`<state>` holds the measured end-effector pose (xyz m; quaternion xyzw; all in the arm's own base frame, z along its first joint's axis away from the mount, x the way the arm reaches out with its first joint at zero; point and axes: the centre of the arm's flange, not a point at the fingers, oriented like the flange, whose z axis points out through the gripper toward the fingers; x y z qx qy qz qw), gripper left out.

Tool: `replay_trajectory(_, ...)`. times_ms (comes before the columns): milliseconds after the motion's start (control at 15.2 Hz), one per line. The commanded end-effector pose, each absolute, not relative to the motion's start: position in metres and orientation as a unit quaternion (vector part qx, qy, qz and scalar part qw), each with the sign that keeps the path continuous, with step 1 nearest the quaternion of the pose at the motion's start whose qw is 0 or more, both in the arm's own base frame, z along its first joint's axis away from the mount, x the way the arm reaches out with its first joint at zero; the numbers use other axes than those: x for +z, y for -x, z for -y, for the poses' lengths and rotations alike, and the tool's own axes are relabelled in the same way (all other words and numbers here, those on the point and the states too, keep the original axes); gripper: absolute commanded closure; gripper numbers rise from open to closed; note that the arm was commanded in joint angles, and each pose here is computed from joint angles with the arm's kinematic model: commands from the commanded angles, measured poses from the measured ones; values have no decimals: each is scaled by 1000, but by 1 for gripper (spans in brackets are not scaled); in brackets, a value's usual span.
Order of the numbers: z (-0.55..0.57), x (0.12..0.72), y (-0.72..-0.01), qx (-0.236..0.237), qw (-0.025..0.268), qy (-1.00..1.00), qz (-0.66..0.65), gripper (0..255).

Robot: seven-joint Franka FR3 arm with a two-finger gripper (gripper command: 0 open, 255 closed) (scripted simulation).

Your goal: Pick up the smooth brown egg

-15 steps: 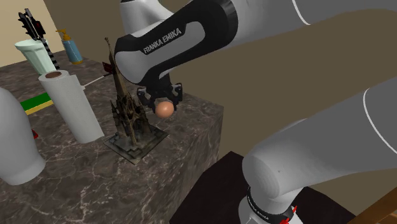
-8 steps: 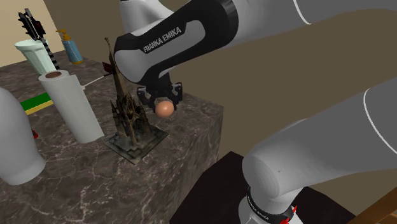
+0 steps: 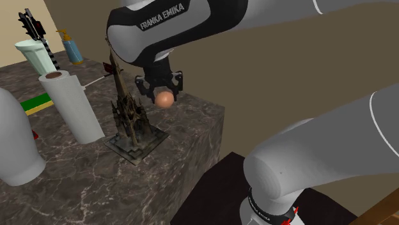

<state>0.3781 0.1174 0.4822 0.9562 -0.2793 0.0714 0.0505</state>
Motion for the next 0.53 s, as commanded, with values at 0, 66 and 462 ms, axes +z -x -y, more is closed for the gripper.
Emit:
replay_trajectory(0,-119,493,-377,71,51,-956,279,255)
replay_trajectory(66,-119,498,-377,71,51,-956,279,255)
replay_trajectory(462,-119,520,-377,71,51,-956,279,255)
